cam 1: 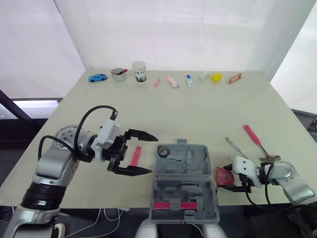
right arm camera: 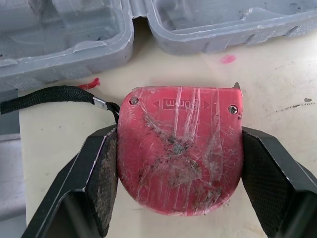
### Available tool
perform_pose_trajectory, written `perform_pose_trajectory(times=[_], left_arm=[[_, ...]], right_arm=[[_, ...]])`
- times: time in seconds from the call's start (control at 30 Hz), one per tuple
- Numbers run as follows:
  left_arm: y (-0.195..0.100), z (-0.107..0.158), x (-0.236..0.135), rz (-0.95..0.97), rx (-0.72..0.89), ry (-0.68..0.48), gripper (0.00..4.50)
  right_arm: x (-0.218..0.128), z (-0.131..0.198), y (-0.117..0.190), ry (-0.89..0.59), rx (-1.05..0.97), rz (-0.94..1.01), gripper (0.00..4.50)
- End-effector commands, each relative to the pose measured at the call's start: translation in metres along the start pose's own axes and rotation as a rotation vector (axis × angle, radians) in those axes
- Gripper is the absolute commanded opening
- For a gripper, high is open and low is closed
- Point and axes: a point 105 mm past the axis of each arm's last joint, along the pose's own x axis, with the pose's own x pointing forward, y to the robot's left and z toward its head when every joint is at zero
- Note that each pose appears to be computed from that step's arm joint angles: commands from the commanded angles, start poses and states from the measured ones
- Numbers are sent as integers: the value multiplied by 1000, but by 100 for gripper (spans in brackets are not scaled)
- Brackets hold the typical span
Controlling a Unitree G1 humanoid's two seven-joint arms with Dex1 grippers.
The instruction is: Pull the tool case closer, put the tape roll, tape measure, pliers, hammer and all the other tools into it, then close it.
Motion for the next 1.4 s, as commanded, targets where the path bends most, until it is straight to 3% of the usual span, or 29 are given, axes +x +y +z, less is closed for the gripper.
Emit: perform_pose_trajectory(times=[0.03, 0.3, 0.6, 0.87, 1.13, 1.4], left_arm=[[-1, 6, -2, -9, 37, 2, 450], [-1, 4, -3, 35, 25, -7, 450], [-3, -5, -21, 168, -14, 23, 450], [-3, -11, -31, 299, -38, 38, 450], [-4, -12, -32, 339, -44, 44, 450], [-2, -12, -26, 332, -44, 36, 450]], right_arm=[[-18, 9, -9, 35, -35, -19, 292], [-40, 54, -31, 93, -82, -26, 292], [-15, 119, -50, 81, -146, 15, 292], [22, 129, -62, 191, -185, 26, 292], [44, 114, -63, 340, -277, 33, 292], [61, 108, -63, 355, -346, 20, 292]])
